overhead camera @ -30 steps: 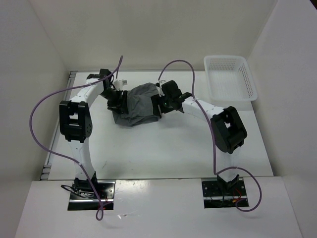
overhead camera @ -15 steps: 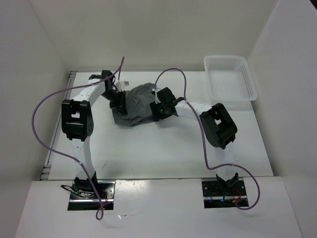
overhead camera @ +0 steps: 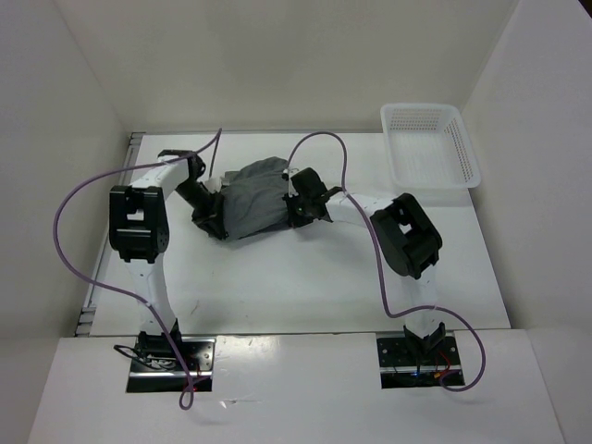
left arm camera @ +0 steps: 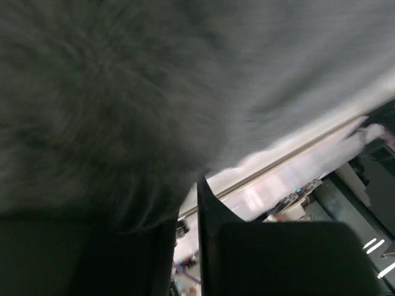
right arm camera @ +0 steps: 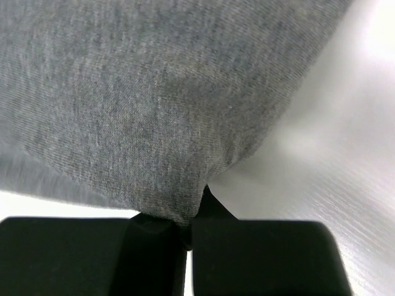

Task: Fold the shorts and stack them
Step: Fold the shorts

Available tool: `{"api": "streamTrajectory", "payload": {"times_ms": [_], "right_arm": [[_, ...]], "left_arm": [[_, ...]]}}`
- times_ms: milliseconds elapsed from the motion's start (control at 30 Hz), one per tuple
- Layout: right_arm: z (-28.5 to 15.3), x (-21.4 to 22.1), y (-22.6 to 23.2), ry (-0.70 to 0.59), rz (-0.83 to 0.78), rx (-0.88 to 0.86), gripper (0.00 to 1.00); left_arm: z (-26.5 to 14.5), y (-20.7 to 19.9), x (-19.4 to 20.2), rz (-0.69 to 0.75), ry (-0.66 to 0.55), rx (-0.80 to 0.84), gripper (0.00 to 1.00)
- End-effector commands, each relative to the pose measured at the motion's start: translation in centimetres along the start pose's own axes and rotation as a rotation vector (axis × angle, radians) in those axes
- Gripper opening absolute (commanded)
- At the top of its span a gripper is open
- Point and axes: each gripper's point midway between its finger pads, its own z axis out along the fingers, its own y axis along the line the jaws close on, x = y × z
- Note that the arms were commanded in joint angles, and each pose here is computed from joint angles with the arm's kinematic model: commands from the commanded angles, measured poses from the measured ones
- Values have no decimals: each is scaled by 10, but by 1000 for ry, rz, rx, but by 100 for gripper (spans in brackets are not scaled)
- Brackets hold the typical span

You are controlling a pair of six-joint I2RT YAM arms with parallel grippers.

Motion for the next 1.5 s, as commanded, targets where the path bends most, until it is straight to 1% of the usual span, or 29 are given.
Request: {"api": "streamTrajectory", "payload": {"times_ms": [0, 33, 67, 100, 133, 200, 233, 267, 300, 400, 433, 467, 500, 633, 700, 733, 800, 867, 900, 933, 1000, 1100, 1133, 1233, 1267, 1300, 1367, 1467], "right_arm": [[-10, 8, -6, 4, 21, 21, 0], [-9, 12, -7, 12, 22, 23, 0], [-9, 12, -7, 12, 22, 23, 0], [-9, 12, -7, 12, 22, 23, 0], [-9, 12, -7, 12, 22, 23, 0], [-9, 12, -7, 12, 22, 23, 0], [-9, 12, -7, 12, 22, 23, 0], [-9, 12, -7, 12, 22, 23, 0], [-9, 12, -7, 12, 22, 23, 0], [-9, 12, -7, 12, 22, 23, 0], [-9, 12, -7, 12, 22, 23, 0], [-9, 12, -9, 10, 22, 32, 0], [-9, 12, -9, 10, 22, 32, 0], [-9, 12, -9, 10, 13, 32, 0], [-9, 12, -9, 10, 13, 32, 0], [-9, 12, -9, 10, 13, 32, 0], [-9, 12, -9, 10, 13, 32, 0], [-6, 15, -10, 19, 14, 34, 0], [-6, 15, -10, 19, 14, 34, 0], [-6, 15, -10, 19, 14, 34, 0], [-5, 16, -11, 28, 15, 36, 0], [-5, 16, -10, 28, 24, 37, 0], [-5, 16, -10, 28, 24, 37, 0], [-5, 16, -9, 30, 24, 28, 0], [-2, 20, -10, 41, 25, 30, 0], [-2, 20, -10, 41, 25, 30, 0], [-2, 20, -10, 41, 25, 30, 0], [-2, 20, -12, 39, 25, 39, 0]], "left_arm": [[12, 31, 27, -45, 88, -114, 25], [15, 33, 25, -41, 79, -115, 27], [19, 35, 29, -50, 97, -113, 31], [20, 36, 26, -44, 85, -114, 40], [20, 36, 26, -44, 85, -114, 44], [9, 30, 13, -27, 32, -98, 49], [-1, 26, 7, -19, -8, -89, 53], [-8, 21, 2, -4, -36, -79, 55], [-27, 12, -12, 17, -109, -53, 56], [-61, 2, -27, 22, -207, 9, 62], [-76, -6, -38, 42, -260, 40, 64], [-83, -4, -42, 43, -283, 37, 66], [-82, 4, -54, 47, -309, 33, 71], [-76, 12, -84, 78, -353, 39, 74], [-71, 18, -101, 97, -382, 34, 79], [-72, 20, -109, 113, -407, 30, 83], [-61, 26, -126, 143, -428, -17, 85], [-54, 34, -135, 148, -427, -71, 86], [-41, 40, -135, 138, -398, -85, 86], [-38, 40, -138, 144, -394, -104, 86], [-30, 56, -138, 120, -372, -162, 86], [-25, 68, -137, 106, -362, -210, 86], [-19, 73, -132, 95, -341, -217, 85], [-15, 81, -130, 88, -338, -245, 75], [-16, 81, -133, 93, -347, -246, 67], [-16, 81, -136, 98, -358, -248, 64], [-14, 83, -136, 98, -360, -248, 58], [-15, 81, -141, 109, -379, -241, 53]]}}
